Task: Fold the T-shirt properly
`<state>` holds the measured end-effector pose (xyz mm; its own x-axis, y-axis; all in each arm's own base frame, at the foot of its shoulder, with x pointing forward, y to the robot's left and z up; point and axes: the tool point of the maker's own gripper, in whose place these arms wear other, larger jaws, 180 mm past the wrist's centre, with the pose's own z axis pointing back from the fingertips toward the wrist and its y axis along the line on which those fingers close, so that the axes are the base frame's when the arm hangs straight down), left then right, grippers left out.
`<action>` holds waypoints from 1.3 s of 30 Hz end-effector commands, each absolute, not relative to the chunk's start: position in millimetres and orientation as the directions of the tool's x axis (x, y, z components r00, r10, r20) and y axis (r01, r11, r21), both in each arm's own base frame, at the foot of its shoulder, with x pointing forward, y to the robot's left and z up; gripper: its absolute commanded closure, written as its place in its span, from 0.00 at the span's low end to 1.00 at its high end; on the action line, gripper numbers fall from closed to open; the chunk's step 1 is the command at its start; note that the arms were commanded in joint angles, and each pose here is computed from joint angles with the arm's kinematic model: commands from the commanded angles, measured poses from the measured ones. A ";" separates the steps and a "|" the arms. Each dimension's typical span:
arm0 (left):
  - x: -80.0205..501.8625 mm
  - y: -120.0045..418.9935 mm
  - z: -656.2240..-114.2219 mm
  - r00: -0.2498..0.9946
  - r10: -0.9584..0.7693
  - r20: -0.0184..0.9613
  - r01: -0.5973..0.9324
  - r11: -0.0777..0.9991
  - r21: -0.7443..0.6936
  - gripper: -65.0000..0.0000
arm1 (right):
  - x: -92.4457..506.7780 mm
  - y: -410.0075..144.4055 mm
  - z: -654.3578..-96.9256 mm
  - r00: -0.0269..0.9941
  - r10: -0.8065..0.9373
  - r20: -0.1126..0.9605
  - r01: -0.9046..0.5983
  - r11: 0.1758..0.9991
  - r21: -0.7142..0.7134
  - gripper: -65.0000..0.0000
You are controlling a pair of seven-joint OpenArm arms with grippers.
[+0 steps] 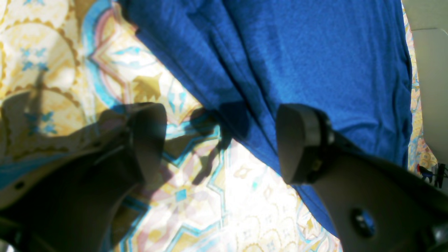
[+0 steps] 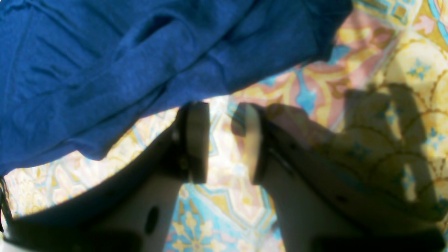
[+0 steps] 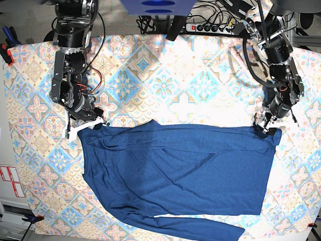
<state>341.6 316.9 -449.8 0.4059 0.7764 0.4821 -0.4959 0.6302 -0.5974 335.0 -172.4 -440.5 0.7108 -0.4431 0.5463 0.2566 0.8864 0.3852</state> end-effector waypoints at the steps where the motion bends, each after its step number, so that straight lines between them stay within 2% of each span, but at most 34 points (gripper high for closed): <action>1: 350.4 325.2 -436.5 0.384 0.769 0.510 -0.479 0.639 -0.602 0.27 | 348.0 -176.4 -424.7 0.678 -0.442 0.587 0.237 0.888 0.395 0.73; 14: 351.2 325.1 -435.6 0.384 0.769 0.511 -0.477 0.640 -0.603 0.27 | 346.2 -175.2 -427.9 0.684 -0.443 0.579 0.239 0.887 0.396 0.73; 21: 348.1 324.3 -434.2 0.342 0.812 0.472 -0.475 0.583 -0.659 0.27 | 346.0 -175.2 -428.4 0.685 -0.444 0.578 0.240 0.886 0.396 0.73; 34: 341.4 322.2 -440.1 0.348 0.817 0.461 -0.484 0.577 -0.658 0.27 | 341.5 -175.7 -430.1 0.687 -0.443 0.576 0.242 0.887 0.393 0.73; 39: 340.8 322.1 -440.5 0.347 0.817 0.460 -0.484 0.576 -0.658 0.27 | 346.0 -167.1 -426.0 0.671 -0.498 0.549 0.247 0.848 0.468 0.73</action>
